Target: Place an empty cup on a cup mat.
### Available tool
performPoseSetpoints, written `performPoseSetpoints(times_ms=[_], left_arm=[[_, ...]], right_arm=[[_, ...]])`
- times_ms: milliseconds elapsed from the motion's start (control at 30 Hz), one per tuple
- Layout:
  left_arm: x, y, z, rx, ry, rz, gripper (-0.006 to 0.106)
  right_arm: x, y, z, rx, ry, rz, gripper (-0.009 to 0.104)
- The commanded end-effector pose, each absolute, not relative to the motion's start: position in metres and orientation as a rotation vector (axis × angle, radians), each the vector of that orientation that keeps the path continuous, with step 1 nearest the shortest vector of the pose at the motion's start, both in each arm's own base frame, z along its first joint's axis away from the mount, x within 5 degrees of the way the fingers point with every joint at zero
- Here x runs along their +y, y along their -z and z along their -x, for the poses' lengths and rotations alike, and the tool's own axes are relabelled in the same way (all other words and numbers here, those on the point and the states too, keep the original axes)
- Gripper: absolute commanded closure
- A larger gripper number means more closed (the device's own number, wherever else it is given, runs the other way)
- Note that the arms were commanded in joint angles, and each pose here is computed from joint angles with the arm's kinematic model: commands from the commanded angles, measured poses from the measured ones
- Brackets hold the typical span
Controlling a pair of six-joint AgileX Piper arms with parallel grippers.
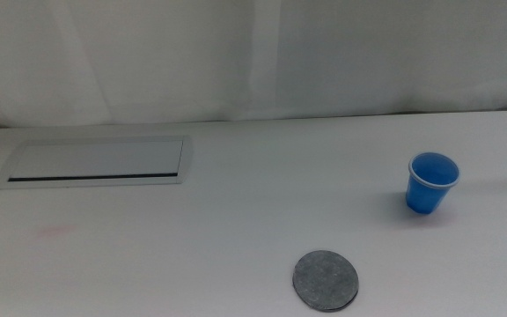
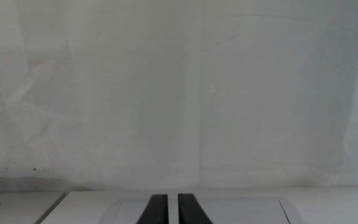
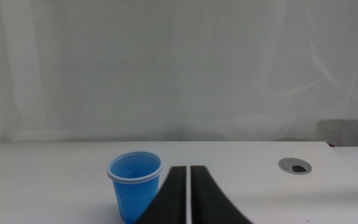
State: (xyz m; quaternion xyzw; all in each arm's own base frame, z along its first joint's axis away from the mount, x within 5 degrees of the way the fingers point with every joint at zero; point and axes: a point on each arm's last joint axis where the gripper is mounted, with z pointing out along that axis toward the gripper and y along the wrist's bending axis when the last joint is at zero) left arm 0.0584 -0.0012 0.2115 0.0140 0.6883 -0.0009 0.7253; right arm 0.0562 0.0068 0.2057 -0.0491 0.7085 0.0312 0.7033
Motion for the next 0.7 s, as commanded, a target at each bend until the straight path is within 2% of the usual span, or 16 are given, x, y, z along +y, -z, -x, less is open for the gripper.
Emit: performPoseSetpoints(times_ms=[0,100,200,233,567,667], left_arm=[[-0.0011,-0.1988,-0.0594,1.552,0.006,-0.024,0.103],[-0.0011,-0.1988,-0.0594,1.552,0.006,-0.024,0.103],[-0.0011,-0.1988,-0.0594,1.552,0.006,-0.024,0.103],[-0.0011,-0.1988,-0.0594,1.552,0.006,-0.024,0.103],[-0.0011,-0.1988,-0.0594,1.552,0.006,-0.024,0.103],[-0.0011,-0.1988,-0.0594,1.552,0.006,-0.024,0.103]], right_arm=[[0.0069,-0.1939,-0.0551,1.58,-0.065,0.121,0.087],[0.0068,-0.1941,-0.0553,1.579,-0.065,0.12,0.057],[0.0064,-0.1982,-0.0553,1.534,-0.062,0.113,0.005],[0.0064,-0.199,-0.0553,1.526,-0.063,0.111,-0.007],[0.0062,-0.2007,-0.0552,1.508,-0.072,0.099,-0.008],[0.0063,-0.2009,-0.0552,1.51,-0.129,0.048,-0.008]])
